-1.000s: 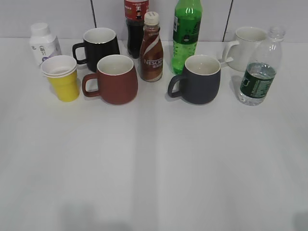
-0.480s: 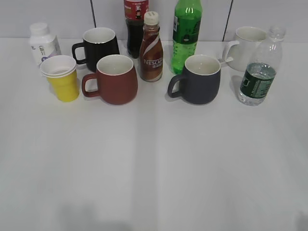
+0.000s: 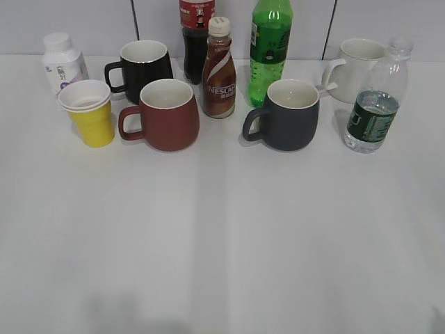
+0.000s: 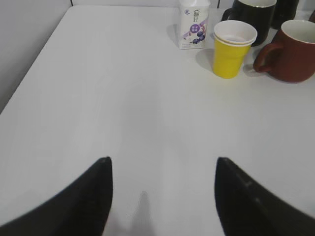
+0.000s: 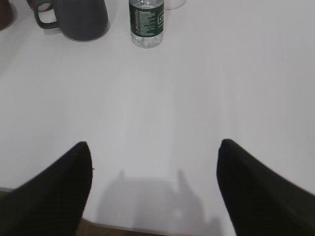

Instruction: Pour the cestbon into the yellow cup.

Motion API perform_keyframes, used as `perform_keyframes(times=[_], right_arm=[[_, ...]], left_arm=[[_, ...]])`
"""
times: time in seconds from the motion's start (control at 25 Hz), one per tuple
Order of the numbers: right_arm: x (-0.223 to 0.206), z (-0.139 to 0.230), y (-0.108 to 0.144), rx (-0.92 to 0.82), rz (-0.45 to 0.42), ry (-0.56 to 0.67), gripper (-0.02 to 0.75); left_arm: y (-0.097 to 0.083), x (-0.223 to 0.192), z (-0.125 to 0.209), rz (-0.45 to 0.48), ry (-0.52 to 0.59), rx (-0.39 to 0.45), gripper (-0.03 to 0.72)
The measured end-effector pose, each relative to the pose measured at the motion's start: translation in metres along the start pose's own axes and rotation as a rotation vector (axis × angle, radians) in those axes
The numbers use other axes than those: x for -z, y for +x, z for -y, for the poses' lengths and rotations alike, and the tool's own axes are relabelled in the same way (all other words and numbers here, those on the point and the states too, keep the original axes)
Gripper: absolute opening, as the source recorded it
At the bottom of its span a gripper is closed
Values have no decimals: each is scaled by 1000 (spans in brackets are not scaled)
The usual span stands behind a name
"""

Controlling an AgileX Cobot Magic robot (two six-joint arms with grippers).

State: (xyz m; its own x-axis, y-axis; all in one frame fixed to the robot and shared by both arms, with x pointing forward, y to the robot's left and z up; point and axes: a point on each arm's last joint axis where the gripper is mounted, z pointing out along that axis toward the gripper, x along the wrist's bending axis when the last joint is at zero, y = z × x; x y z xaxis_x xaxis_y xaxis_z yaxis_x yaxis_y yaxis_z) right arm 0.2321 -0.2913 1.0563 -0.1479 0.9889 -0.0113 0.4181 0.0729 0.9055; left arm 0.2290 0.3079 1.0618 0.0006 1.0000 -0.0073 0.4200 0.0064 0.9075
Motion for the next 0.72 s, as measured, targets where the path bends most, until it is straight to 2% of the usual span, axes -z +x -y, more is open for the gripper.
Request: perform_keyframes(times=[0.72], right_arm=[[0, 0, 0, 0, 0, 0, 590]], left_arm=[[0, 0, 0, 0, 0, 0, 496]])
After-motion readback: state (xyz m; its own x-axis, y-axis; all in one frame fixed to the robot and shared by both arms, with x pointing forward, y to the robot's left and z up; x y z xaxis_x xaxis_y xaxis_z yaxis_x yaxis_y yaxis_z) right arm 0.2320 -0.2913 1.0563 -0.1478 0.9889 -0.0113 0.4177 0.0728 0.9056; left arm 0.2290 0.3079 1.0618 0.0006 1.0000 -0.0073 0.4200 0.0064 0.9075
